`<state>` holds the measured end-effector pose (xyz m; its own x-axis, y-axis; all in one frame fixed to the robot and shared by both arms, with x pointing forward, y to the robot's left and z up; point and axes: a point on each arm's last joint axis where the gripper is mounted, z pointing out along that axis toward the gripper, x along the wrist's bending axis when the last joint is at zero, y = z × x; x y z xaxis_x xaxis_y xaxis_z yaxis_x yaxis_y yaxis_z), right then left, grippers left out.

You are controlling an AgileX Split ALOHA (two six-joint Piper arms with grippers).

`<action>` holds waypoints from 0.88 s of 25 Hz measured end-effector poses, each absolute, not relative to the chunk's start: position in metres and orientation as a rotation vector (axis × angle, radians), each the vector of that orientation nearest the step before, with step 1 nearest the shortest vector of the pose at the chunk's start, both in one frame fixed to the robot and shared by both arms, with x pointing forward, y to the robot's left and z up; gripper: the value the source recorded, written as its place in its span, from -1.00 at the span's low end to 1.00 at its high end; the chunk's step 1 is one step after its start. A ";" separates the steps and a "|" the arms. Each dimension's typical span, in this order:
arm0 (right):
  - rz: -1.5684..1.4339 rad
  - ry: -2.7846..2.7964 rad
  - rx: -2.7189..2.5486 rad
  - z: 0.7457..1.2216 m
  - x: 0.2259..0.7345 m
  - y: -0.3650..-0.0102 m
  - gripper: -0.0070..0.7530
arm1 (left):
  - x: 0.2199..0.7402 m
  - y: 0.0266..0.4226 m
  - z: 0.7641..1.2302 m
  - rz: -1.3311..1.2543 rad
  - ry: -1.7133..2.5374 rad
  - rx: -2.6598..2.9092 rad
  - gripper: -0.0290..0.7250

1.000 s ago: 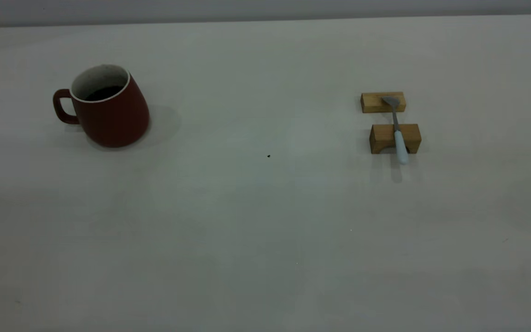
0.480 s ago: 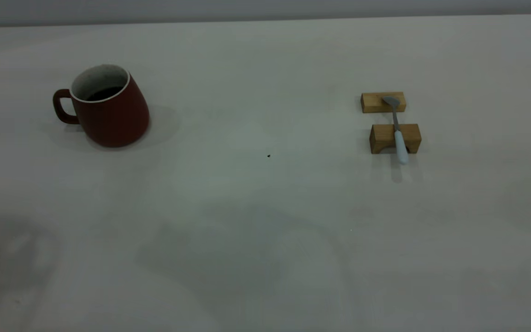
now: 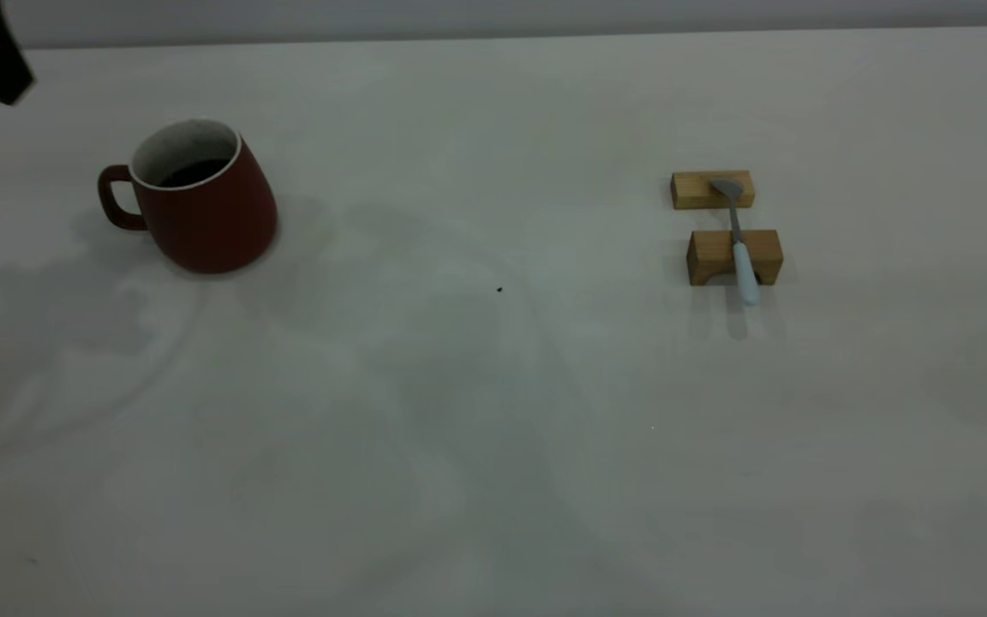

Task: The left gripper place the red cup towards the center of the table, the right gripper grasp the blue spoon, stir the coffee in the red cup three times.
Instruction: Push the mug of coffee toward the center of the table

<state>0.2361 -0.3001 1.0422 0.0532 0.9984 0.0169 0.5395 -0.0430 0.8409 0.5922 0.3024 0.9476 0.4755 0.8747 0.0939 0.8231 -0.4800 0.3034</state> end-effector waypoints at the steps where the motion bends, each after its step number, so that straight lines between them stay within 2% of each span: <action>1: 0.871 1.562 1.663 1.042 0.236 -0.300 -0.36 | 0.601 0.303 0.941 0.344 1.404 2.554 0.56; 9: 0.871 1.562 1.663 1.042 0.236 -0.300 -0.36 | 0.650 0.303 0.898 0.296 0.861 2.863 0.53; 22: 0.871 1.562 1.663 1.042 0.236 -0.300 -0.36 | 0.658 0.304 0.853 0.150 0.513 3.002 0.46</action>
